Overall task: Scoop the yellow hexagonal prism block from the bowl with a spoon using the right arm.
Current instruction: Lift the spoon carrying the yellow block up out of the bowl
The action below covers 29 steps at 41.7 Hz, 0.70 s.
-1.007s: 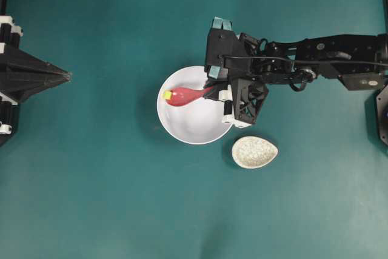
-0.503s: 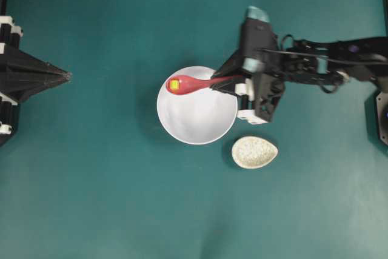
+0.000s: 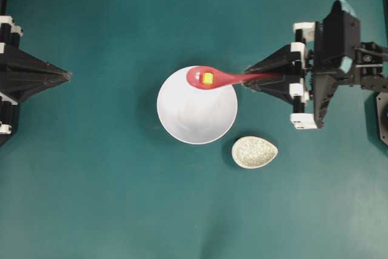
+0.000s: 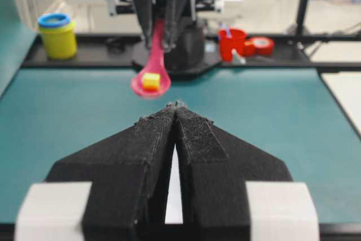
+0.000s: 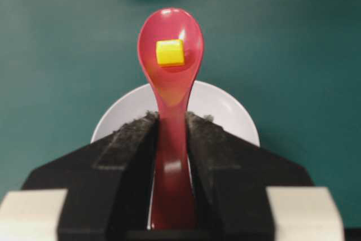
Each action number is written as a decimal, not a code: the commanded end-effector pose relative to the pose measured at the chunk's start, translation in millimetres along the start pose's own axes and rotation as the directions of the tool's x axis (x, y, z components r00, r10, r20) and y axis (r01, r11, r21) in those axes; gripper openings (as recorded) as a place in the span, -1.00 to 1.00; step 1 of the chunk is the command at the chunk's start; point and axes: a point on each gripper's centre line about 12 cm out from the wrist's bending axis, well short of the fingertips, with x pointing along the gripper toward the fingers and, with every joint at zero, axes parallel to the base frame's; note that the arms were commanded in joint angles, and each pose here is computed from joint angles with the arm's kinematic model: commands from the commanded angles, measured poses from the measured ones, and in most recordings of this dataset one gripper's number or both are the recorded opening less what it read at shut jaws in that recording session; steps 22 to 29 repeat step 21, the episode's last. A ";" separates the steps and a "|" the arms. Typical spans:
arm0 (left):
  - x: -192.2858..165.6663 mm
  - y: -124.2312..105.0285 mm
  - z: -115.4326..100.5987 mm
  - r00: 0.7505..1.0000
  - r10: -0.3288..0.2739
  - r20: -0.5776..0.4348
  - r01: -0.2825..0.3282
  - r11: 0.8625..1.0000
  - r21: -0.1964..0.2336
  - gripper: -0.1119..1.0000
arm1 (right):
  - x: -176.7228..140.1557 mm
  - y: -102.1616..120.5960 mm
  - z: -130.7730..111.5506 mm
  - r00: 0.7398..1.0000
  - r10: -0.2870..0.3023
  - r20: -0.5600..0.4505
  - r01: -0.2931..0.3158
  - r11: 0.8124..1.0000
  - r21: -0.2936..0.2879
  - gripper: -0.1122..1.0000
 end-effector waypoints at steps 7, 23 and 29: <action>2.4 0.4 6.5 1.000 0.001 0.015 -0.001 1.000 0.000 -0.80 | -2.9 1.7 8.3 1.000 0.005 0.027 -0.005 1.000 0.005 -0.37; 2.1 0.1 6.1 1.000 0.000 0.014 0.000 1.000 -0.012 -0.80 | -2.6 2.3 4.5 1.000 0.010 -0.003 -0.010 1.000 0.006 -0.37; 2.1 0.1 6.1 1.000 0.000 0.014 0.000 1.000 -0.012 -0.80 | -2.6 2.3 4.5 1.000 0.010 -0.003 -0.010 1.000 0.006 -0.37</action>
